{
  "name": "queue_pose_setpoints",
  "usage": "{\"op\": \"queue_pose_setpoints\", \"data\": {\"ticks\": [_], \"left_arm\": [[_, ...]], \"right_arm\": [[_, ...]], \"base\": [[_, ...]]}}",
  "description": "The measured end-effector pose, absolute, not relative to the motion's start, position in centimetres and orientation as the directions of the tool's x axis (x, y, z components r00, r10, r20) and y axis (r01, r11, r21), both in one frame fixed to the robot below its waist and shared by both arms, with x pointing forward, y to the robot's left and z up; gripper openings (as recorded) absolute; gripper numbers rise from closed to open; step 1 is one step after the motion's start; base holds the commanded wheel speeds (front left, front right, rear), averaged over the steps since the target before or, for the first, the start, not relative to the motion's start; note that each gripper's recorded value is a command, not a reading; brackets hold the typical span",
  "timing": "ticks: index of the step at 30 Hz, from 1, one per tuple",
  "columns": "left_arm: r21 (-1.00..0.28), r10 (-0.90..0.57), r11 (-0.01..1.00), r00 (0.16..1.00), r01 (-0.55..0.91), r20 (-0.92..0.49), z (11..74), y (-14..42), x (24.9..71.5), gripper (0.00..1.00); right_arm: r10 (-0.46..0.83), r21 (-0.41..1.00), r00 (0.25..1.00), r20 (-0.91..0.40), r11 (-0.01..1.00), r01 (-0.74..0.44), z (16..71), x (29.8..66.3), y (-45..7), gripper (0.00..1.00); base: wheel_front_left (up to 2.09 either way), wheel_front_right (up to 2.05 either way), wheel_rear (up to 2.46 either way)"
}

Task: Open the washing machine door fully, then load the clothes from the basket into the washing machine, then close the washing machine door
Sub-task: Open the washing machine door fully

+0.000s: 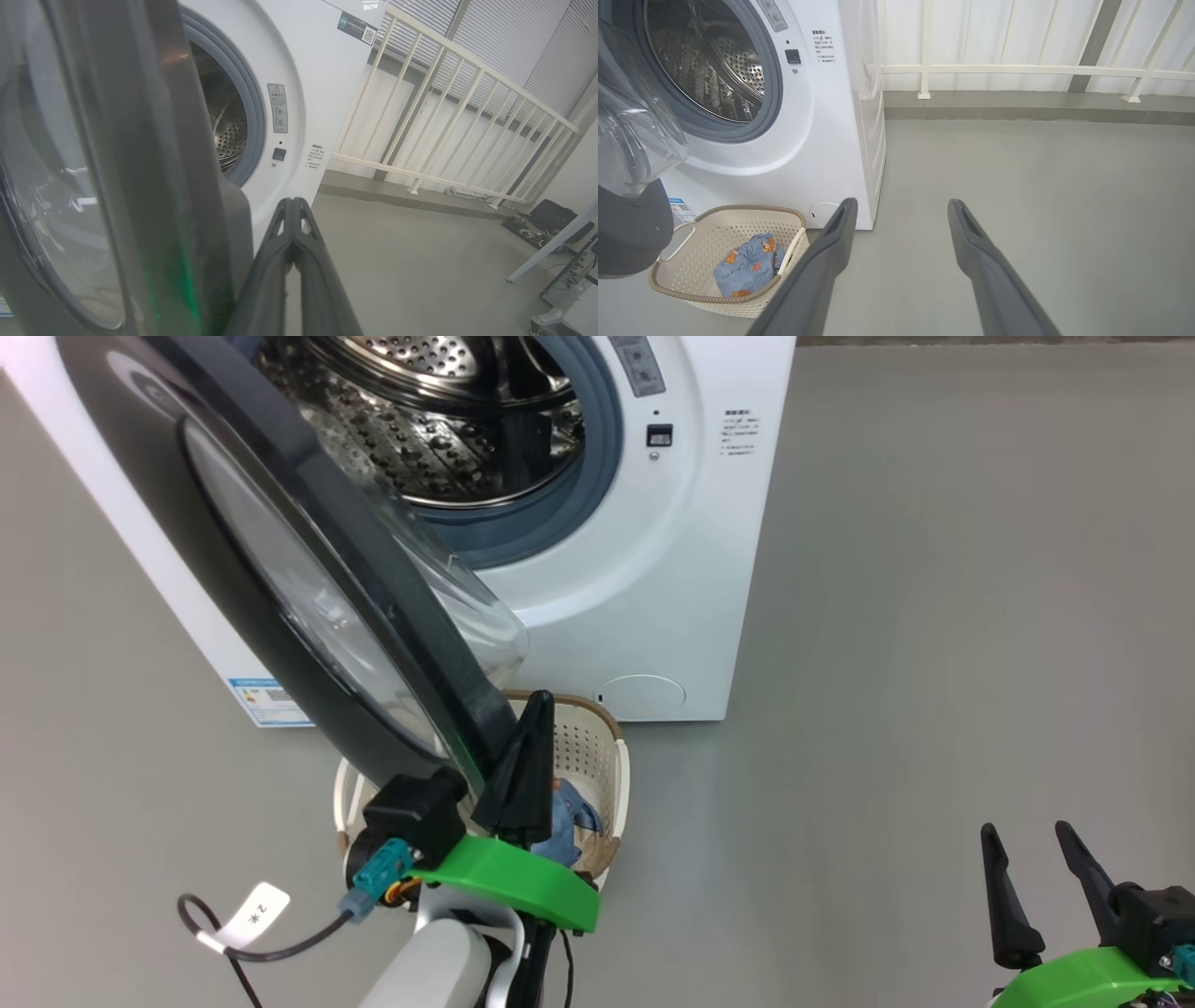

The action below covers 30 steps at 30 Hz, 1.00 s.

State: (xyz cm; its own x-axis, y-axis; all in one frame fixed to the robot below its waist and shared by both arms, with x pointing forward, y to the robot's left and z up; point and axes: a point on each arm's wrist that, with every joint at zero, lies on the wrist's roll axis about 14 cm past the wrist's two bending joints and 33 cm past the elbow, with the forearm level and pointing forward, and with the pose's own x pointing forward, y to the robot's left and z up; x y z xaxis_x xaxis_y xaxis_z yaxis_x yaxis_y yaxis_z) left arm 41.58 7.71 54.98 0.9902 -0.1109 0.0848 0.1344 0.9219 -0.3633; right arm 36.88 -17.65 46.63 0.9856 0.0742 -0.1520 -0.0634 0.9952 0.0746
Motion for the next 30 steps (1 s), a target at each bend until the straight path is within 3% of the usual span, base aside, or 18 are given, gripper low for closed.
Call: {"op": "queue_pose_setpoints", "data": {"ticks": [30], "left_arm": [[-0.296,0.087,0.953,0.993,-0.059,0.084,54.3,14.6,38.4,0.0]], "right_arm": [[0.191,0.072,0.962,-0.193,0.981,-0.18,45.7,38.8,-13.7,1.0]], "base": [[0.0,0.0,0.0]]}}
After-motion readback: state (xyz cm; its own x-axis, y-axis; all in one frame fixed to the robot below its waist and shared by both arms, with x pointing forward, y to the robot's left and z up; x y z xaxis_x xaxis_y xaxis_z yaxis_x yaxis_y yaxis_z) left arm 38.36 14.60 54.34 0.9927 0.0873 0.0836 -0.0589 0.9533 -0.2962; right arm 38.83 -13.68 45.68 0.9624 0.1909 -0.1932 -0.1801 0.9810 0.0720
